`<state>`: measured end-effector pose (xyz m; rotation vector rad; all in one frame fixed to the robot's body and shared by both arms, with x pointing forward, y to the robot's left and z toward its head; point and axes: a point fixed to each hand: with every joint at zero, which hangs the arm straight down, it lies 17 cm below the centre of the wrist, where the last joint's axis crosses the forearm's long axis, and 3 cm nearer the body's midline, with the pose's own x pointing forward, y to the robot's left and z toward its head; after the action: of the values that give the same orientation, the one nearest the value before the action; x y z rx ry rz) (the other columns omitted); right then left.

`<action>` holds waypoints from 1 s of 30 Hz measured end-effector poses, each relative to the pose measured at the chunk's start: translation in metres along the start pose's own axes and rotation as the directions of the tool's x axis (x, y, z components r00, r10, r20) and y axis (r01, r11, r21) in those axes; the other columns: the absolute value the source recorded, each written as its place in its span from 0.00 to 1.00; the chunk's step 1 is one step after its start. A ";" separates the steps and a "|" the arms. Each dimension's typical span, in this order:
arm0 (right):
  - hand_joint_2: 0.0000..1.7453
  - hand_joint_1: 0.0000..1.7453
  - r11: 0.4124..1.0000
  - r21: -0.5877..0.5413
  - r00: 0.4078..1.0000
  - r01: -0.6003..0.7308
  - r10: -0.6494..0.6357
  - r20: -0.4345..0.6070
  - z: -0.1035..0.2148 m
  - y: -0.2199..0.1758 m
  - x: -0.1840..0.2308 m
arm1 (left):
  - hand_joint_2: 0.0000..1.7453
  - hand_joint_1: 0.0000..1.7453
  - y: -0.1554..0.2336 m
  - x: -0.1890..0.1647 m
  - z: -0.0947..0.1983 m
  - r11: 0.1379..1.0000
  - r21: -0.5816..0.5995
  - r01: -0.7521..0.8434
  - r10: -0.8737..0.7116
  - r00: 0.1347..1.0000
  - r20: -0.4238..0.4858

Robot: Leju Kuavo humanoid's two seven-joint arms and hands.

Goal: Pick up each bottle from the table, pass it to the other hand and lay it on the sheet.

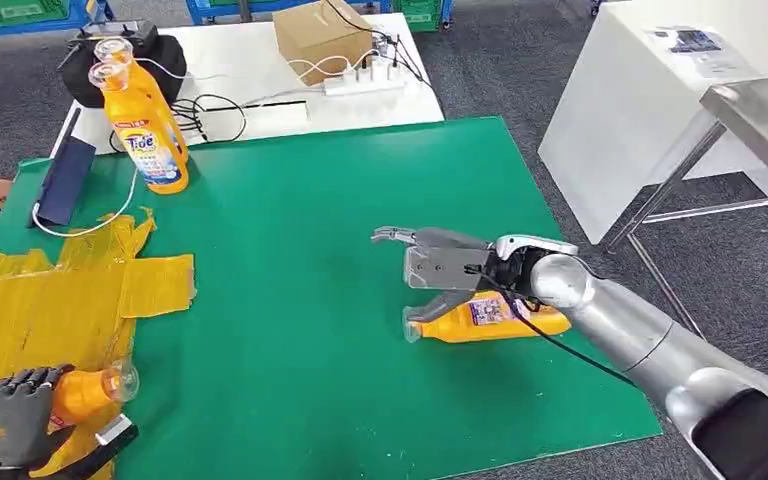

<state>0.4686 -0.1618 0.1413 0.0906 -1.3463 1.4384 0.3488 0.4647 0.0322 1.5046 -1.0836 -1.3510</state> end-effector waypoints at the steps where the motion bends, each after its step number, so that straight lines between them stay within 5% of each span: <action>1: 1.00 0.00 1.000 0.000 1.000 -0.001 0.001 -0.002 0.001 0.000 -0.001 | 1.00 1.00 -0.001 0.000 0.000 1.000 -0.001 0.001 -0.001 1.000 0.001; 10: 1.00 0.00 1.000 0.001 0.998 -0.006 0.006 -0.066 0.018 0.001 -0.027 | 1.00 1.00 -0.026 0.014 -0.009 0.996 -0.084 -0.003 0.007 0.999 0.040; 11: 1.00 0.00 1.000 -0.002 0.997 -0.016 0.015 -0.082 0.022 0.002 -0.035 | 1.00 0.00 -0.029 0.018 -0.009 0.995 -0.095 -0.009 0.014 0.999 0.052; 21: 1.00 0.00 0.983 0.004 0.936 -0.185 0.177 -0.304 0.059 0.041 -0.138 | 1.00 0.00 -0.030 0.053 -0.022 0.963 -0.138 -0.233 0.250 0.961 0.119; 30: 1.00 0.00 0.968 0.029 0.872 -0.248 0.236 -0.430 0.084 0.054 -0.186 | 1.00 0.00 -0.012 0.083 -0.018 0.935 -0.114 -0.337 0.352 0.920 0.173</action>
<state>0.4539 -0.3266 0.0100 -0.4103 -1.0317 1.5359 0.3717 0.3893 -0.0017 1.0767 -1.3271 -1.2879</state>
